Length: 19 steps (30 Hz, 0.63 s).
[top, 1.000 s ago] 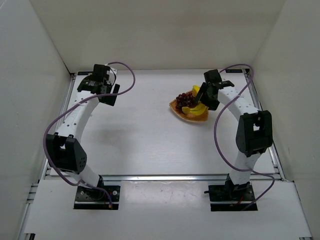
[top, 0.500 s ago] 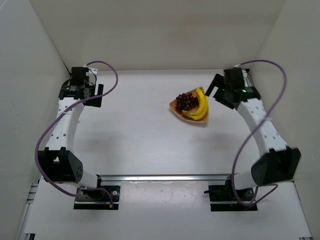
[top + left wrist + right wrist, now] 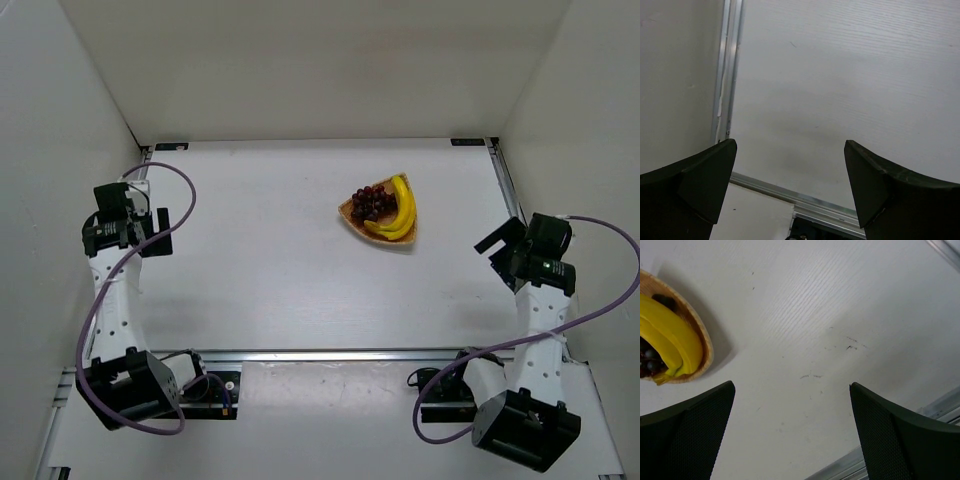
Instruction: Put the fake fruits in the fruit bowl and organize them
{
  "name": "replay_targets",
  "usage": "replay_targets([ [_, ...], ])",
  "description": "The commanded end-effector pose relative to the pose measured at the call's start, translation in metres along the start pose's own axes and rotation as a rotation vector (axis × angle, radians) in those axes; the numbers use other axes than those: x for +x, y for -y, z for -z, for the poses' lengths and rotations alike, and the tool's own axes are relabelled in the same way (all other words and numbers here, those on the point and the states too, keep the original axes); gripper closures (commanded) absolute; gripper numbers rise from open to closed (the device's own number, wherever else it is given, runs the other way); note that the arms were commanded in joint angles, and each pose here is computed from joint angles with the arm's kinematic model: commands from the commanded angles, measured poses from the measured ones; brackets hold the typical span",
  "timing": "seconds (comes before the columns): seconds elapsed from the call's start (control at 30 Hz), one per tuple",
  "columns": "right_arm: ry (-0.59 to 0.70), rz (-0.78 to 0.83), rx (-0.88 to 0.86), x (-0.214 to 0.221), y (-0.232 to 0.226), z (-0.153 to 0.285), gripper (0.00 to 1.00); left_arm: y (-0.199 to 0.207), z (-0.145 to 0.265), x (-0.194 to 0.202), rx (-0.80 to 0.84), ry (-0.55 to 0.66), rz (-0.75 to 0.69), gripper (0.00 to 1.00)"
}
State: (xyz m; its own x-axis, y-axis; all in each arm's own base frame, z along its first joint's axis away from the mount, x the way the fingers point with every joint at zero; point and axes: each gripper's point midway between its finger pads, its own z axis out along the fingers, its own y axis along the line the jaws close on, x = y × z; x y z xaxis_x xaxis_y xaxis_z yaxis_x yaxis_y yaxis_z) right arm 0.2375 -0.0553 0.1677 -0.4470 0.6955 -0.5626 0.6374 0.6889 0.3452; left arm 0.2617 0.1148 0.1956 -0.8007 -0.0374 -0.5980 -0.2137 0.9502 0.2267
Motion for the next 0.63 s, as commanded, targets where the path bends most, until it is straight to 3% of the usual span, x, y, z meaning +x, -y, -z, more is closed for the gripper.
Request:
replay_targets([
  [0.0, 0.01, -0.011, -0.079, 0.001, -0.012, 0.008, 0.0, 0.017, 0.015, -0.009, 0.101, 0.082, 0.017, 0.0],
  [0.6, 0.016, 0.017, -0.07, 0.016, 0.0, 0.01, 0.0, 0.026, 0.015, -0.01, 0.144, 0.079, 0.046, 0.0],
])
